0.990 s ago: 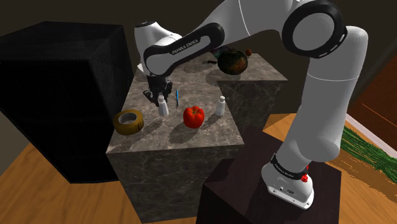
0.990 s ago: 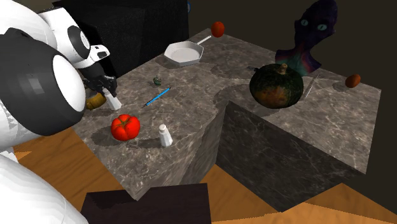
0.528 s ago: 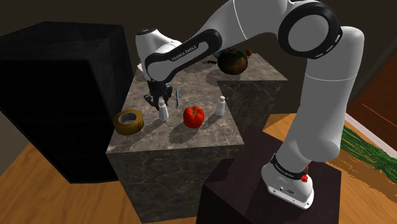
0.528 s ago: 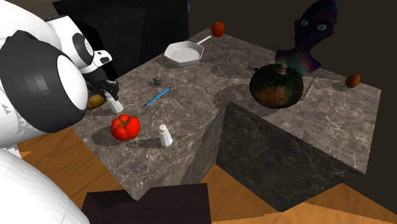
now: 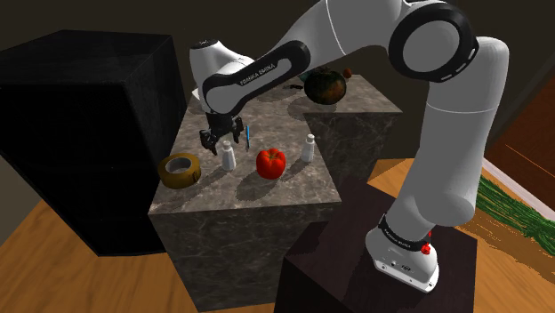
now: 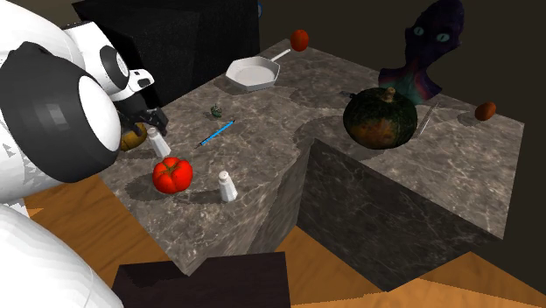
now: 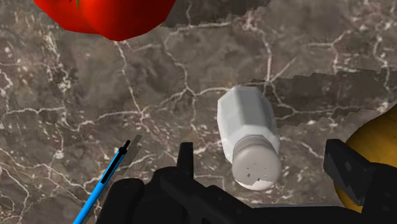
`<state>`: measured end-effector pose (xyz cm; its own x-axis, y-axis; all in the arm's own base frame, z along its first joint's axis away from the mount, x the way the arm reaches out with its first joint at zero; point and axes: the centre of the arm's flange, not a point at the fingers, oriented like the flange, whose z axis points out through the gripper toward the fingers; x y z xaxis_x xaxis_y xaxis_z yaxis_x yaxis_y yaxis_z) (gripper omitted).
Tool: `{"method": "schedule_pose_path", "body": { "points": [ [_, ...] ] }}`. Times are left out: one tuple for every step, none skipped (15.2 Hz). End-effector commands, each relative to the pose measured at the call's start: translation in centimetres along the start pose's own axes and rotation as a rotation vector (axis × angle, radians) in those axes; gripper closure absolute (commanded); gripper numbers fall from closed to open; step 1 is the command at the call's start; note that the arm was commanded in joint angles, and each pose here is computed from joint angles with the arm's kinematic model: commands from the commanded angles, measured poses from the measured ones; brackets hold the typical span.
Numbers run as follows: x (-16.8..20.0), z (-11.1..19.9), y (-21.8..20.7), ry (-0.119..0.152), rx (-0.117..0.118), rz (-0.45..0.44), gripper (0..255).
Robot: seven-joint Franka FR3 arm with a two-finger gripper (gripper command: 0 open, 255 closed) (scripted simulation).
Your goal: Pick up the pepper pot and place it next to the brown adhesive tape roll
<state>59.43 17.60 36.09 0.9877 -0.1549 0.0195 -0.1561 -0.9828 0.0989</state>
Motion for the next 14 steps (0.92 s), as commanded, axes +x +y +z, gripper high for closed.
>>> {"method": "schedule_pose_path", "body": {
  "points": [
    [0.0,0.0,0.0,0.0,0.0,0.0,0],
    [0.0,0.0,0.0,0.0,0.0,0.0,0],
    [0.0,-1.3,0.0,0.0,0.0,0.0,0],
    [0.0,-2.6,0.0,0.0,0.0,0.0,0],
    [0.0,-4.0,0.0,0.0,0.0,0.0,0],
    [0.0,-5.0,0.0,0.0,0.0,0.0,0],
    [0.0,-5.0,0.0,0.0,0.0,0.0,0],
    [0.0,-5.0,0.0,0.0,0.0,0.0,0],
    [0.0,-5.0,0.0,0.0,0.0,0.0,0],
    [0.0,-5.0,0.0,0.0,0.0,0.0,0],
    [0.0,-5.0,0.0,0.0,0.0,0.0,0],
    [0.0,-5.0,0.0,0.0,0.0,0.0,0],
    [0.0,-5.0,0.0,0.0,0.0,0.0,0],
    [0.0,-5.0,0.0,0.0,0.0,0.0,0]
  ]
}}
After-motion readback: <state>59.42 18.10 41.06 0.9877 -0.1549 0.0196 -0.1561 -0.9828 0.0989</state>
